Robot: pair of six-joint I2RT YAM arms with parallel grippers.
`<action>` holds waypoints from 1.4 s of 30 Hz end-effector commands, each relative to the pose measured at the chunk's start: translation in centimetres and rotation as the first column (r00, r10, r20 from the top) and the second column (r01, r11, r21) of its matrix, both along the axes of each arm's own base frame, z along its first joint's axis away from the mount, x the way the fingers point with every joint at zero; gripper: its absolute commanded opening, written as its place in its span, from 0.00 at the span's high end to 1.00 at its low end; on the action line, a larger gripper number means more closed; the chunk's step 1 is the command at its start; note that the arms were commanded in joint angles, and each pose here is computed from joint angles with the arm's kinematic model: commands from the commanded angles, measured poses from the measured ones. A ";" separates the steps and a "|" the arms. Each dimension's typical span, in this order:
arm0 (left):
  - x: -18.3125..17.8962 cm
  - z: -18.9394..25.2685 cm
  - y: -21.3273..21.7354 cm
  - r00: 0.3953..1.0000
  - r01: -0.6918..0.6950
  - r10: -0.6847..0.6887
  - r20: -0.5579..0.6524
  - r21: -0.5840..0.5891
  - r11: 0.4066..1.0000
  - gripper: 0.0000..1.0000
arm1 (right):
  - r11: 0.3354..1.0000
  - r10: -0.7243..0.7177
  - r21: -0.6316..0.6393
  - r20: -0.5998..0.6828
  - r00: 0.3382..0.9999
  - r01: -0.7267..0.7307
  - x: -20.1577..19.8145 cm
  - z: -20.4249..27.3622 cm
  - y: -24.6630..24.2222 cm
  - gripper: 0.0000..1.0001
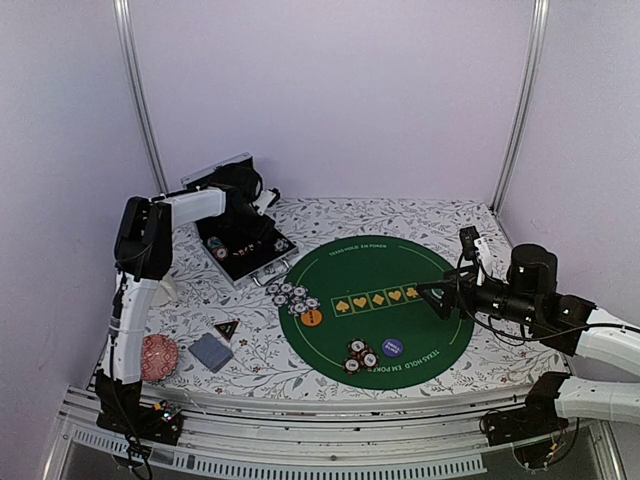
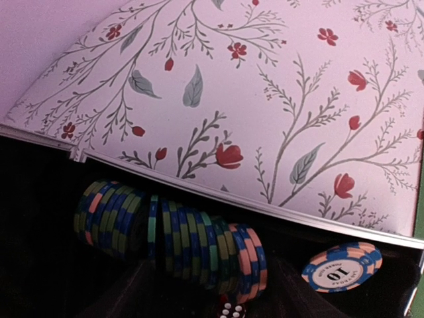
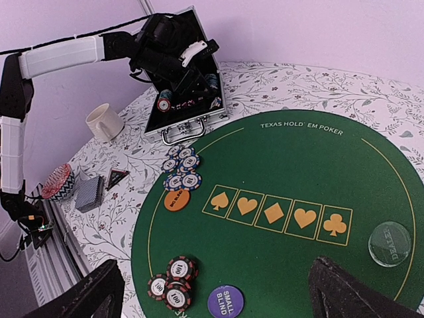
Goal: Distribute texas hold em gaming equipment
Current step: Pick up the pile of poker chips from the chip case.
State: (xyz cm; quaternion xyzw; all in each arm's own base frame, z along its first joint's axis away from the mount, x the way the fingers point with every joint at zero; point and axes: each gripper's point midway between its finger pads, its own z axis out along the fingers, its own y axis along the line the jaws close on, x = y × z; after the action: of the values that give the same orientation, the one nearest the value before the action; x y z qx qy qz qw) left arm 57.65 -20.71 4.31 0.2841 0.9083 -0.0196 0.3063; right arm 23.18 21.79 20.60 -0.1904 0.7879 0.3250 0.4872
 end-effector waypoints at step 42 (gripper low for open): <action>1.3 -2.5 0.5 1.000 0.009 -0.009 0.000 0.070 0.998 0.33 | 1.000 0.021 0.018 0.002 1.000 -0.021 0.2 0.9 0.7 0.01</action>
State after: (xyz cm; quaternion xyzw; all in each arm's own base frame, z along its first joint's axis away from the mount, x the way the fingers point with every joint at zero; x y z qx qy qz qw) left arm 58.52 -20.54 3.56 0.3032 0.9033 -0.0002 0.3034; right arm 23.23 22.01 20.04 -0.1931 0.7930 0.3243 0.4783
